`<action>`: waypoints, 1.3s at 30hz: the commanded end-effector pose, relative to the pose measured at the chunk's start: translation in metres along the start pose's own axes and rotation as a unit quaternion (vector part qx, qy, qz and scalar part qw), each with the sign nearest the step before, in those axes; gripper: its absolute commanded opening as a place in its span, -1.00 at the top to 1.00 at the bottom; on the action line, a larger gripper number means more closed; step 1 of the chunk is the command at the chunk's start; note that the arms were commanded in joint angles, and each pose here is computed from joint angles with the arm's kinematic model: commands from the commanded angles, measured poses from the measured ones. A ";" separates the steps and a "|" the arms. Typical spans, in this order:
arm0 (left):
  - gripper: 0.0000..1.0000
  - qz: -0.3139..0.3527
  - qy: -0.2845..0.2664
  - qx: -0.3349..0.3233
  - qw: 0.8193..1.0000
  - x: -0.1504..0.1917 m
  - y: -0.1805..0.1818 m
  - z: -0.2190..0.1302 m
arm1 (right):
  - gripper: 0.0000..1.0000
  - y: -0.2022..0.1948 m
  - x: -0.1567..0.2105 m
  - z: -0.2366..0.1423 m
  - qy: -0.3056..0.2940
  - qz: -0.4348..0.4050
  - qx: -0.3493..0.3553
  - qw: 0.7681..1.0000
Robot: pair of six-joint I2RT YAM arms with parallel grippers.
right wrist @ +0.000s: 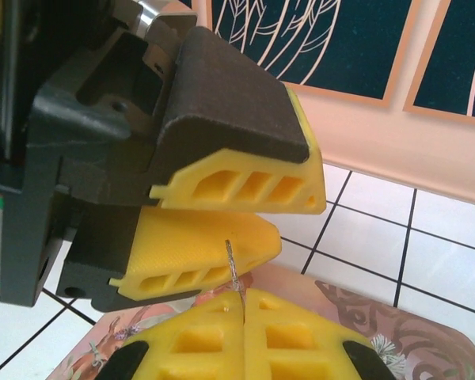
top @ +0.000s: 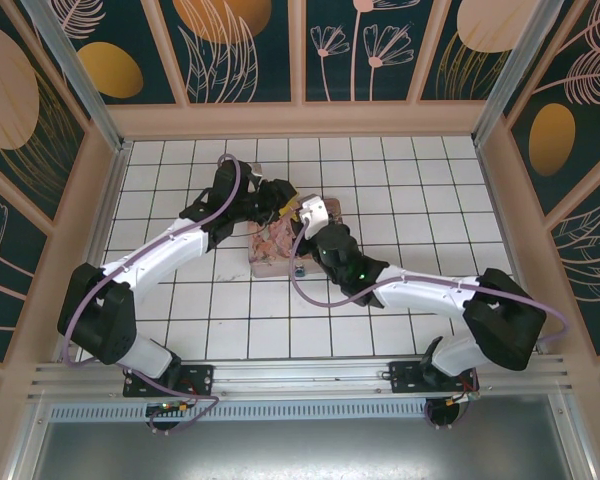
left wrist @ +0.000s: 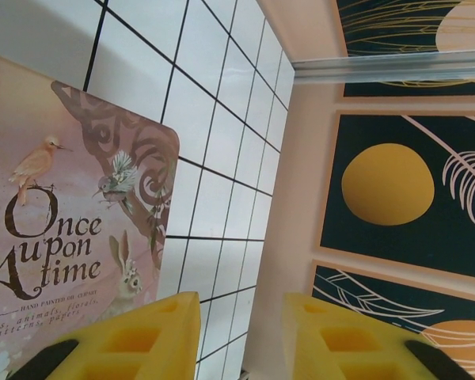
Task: Unlock the padlock with the key
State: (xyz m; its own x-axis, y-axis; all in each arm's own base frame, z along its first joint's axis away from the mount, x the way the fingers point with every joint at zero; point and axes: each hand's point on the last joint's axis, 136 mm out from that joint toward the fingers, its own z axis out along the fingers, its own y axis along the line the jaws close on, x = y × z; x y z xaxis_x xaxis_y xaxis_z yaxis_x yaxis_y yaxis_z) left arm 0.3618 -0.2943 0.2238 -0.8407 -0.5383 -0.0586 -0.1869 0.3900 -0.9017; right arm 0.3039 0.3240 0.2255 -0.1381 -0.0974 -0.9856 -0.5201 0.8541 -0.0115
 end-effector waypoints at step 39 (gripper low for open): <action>1.00 0.281 -0.066 0.081 0.954 -0.008 -0.026 -0.006 | -0.19 -0.065 -0.046 -0.047 -0.026 0.336 -0.117 0.934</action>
State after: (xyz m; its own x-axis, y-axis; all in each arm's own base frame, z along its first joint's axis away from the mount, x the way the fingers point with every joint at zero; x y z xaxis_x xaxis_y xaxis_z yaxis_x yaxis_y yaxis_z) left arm 0.3697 -0.2905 0.2147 -0.8091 -0.4263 -0.4044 0.1354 0.5344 -0.8343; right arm 0.3163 0.2386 0.2848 -0.3080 0.3792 -0.8725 -0.4718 0.7355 0.4862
